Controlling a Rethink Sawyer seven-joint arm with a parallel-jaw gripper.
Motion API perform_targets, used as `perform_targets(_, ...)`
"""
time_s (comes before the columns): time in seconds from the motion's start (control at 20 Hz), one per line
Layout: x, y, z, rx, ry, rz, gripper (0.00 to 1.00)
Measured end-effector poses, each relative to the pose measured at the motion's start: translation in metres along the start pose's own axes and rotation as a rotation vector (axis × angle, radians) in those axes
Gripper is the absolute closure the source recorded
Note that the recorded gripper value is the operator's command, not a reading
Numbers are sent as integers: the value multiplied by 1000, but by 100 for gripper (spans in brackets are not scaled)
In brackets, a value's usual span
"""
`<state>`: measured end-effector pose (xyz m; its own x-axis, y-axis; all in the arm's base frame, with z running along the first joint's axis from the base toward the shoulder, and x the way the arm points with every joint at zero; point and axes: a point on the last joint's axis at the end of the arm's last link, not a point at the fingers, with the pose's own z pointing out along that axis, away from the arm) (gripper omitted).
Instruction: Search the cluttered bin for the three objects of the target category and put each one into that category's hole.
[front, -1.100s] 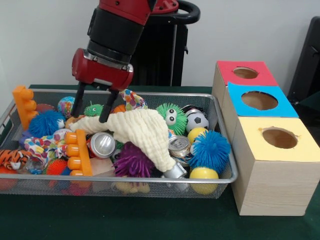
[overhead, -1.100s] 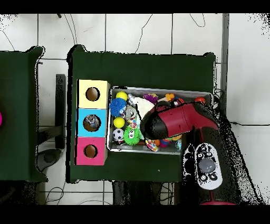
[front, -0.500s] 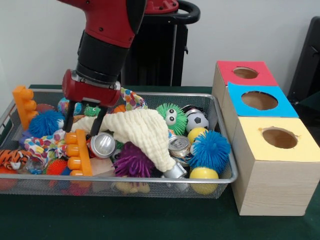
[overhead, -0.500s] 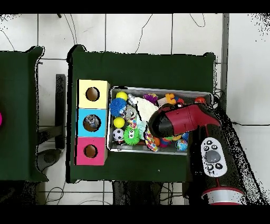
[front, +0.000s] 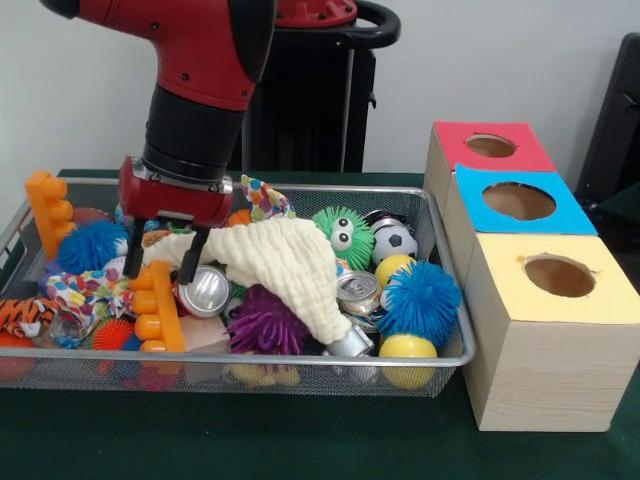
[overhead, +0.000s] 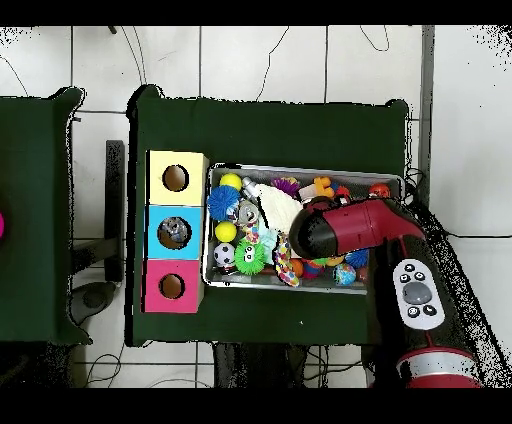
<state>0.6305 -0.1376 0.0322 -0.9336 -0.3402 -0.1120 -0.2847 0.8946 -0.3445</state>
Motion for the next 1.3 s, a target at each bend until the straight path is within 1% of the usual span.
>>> perform_targets(0.15,-2,0,2,0,-13,0,0)
perform_targets(0.35,-9,3,3,5,-29,-9,0)
perform_targets(0.75,-38,16,7,16,-127,-36,0)
perform_targets(0.85,-41,18,7,17,-144,-41,0)
perform_targets(1.0,-50,26,7,19,-191,-55,0)
perform_targets(1.1,-51,28,8,22,-200,-61,0)
perform_targets(1.3,-48,28,11,35,-190,-74,0)
